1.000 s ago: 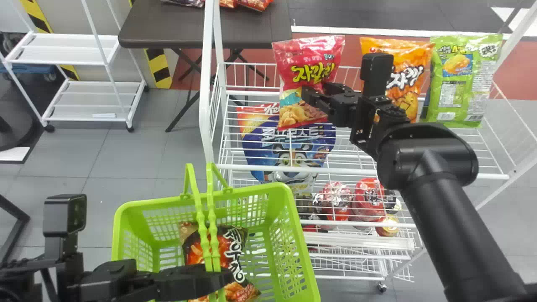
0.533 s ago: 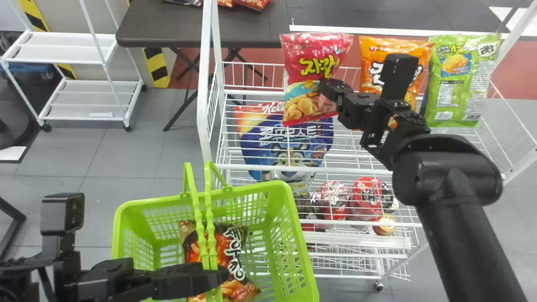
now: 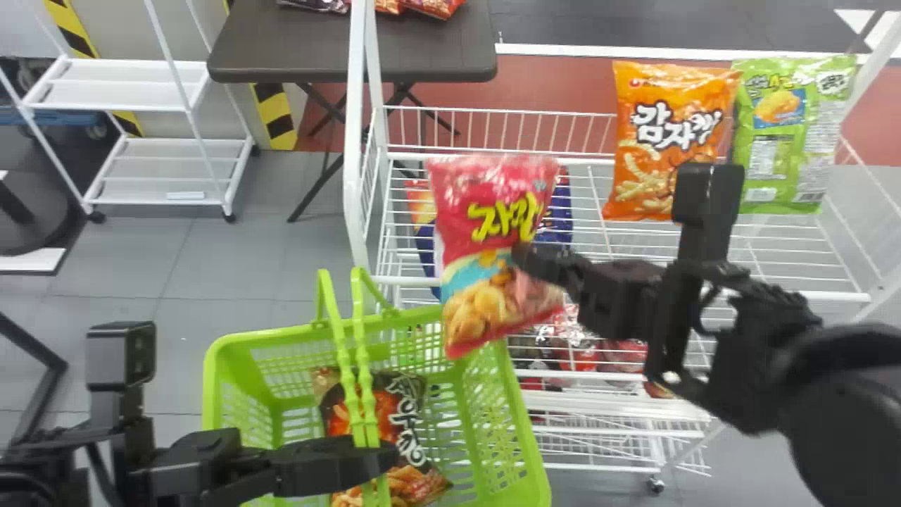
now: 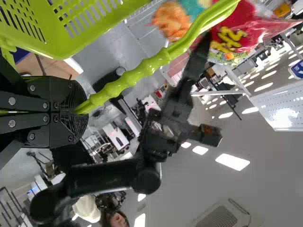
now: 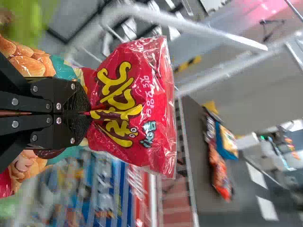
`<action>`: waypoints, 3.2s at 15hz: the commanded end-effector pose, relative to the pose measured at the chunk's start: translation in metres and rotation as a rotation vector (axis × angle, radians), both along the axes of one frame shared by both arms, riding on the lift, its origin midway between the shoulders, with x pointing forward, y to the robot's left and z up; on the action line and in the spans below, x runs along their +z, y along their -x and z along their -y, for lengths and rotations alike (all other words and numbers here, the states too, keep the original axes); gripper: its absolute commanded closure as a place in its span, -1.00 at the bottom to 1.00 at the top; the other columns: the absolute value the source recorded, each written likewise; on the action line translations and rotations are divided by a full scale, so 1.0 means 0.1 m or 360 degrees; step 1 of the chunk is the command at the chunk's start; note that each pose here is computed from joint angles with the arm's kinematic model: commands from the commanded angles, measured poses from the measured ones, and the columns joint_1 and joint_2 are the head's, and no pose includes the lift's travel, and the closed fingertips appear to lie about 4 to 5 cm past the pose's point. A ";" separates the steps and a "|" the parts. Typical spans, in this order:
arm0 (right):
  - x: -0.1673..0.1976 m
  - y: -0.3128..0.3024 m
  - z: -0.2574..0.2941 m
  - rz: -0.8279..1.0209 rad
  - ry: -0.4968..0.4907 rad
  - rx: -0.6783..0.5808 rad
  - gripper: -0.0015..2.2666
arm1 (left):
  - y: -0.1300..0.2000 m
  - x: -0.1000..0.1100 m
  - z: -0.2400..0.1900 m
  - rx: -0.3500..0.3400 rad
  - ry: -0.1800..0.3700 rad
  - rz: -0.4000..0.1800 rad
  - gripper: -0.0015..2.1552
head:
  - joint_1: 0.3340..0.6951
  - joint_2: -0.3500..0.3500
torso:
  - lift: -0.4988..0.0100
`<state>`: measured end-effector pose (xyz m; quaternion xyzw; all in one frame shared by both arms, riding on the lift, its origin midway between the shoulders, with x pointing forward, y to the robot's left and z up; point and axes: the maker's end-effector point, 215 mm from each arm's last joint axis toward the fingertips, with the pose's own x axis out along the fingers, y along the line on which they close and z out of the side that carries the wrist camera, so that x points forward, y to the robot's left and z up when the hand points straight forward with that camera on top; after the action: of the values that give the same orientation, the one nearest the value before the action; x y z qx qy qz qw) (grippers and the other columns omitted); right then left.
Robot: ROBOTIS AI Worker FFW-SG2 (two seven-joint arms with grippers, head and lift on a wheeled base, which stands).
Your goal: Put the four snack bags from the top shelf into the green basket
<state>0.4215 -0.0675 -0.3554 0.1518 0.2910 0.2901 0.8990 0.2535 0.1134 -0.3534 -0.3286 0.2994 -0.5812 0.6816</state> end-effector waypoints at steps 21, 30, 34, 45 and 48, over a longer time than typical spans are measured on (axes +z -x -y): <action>0.30 -0.96 1.50 0.0260 0.0201 -0.0406 -0.93 | 0.01 0.04 0.02 -0.0025 0.0011 0.0014 0.99 | 1.00 -0.13 | 0.95; -0.19 -2.53 2.45 0.0367 0.0473 -0.0718 -0.92 | -0.01 -0.02 -0.03 -0.0002 0.0004 -0.0009 0.99 | 1.00 -0.68 | 0.95; -0.33 -2.54 2.36 0.0336 0.0495 -0.0702 0.99 | -0.01 -0.04 -0.07 0.0012 0.0001 -0.0018 0.99 | 1.00 -0.65 | 0.95; 0.20 -1.63 2.16 0.0340 0.0245 -0.0657 0.99 | -0.01 -0.03 -0.08 0.0016 0.0007 -0.0013 0.99 | 1.00 -0.65 | 0.95; 0.31 -0.91 1.70 0.0177 0.0130 -0.0473 0.99 | -0.02 -0.02 -0.07 0.0018 0.0009 -0.0014 0.99 | 1.00 -0.59 | 0.95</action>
<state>0.5438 -0.2586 -0.3281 0.1295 0.2047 0.1225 0.9625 0.2562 0.1213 -0.3577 -0.3331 0.3012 -0.5729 0.6856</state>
